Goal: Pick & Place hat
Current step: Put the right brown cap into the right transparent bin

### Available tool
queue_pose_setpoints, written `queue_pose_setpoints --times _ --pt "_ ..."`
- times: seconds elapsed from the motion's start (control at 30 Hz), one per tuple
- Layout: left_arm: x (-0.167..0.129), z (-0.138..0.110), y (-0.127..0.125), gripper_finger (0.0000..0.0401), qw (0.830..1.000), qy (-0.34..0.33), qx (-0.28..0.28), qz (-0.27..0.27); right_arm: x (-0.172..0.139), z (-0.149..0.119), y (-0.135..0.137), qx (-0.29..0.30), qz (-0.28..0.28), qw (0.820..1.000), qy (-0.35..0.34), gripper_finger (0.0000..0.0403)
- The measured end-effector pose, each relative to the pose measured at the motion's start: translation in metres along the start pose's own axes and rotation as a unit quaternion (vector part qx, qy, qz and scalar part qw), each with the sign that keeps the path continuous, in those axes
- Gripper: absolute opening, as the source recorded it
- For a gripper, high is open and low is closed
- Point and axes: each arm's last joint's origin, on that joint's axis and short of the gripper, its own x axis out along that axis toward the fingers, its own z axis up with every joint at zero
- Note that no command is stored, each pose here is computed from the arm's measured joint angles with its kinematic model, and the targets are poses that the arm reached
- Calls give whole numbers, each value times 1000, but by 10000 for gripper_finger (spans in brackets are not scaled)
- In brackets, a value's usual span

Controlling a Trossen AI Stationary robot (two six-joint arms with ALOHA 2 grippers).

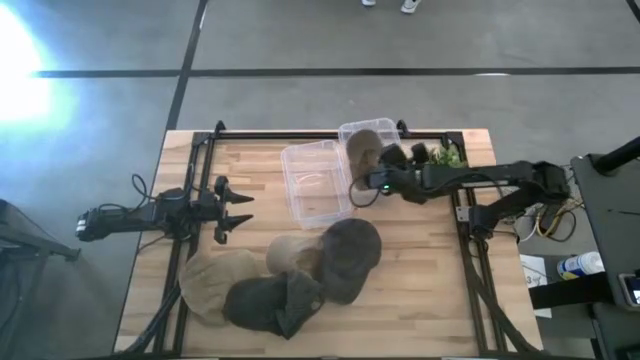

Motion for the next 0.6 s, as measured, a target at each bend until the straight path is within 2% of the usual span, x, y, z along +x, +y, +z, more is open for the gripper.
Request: queue_pose_setpoints --times 0.07,0.23,0.37,0.47,0.53,0.6 --pt "0 0 0 231 1000 0 0 0 6 -5 10 -25 10 999 37 46" --pt "0 0 0 231 1000 0 0 0 13 -4 32 -25 32 993 112 106" --pt "0 0 0 231 1000 0 0 0 3 11 48 -38 49 991 116 153" --pt "0 0 0 231 1000 0 0 0 -10 29 58 -67 85 988 108 178" --pt "0 0 0 231 1000 0 23 2 -19 40 62 -84 127 982 113 190" --pt "0 0 0 231 997 0 76 5 -29 49 64 -86 164 976 114 198"
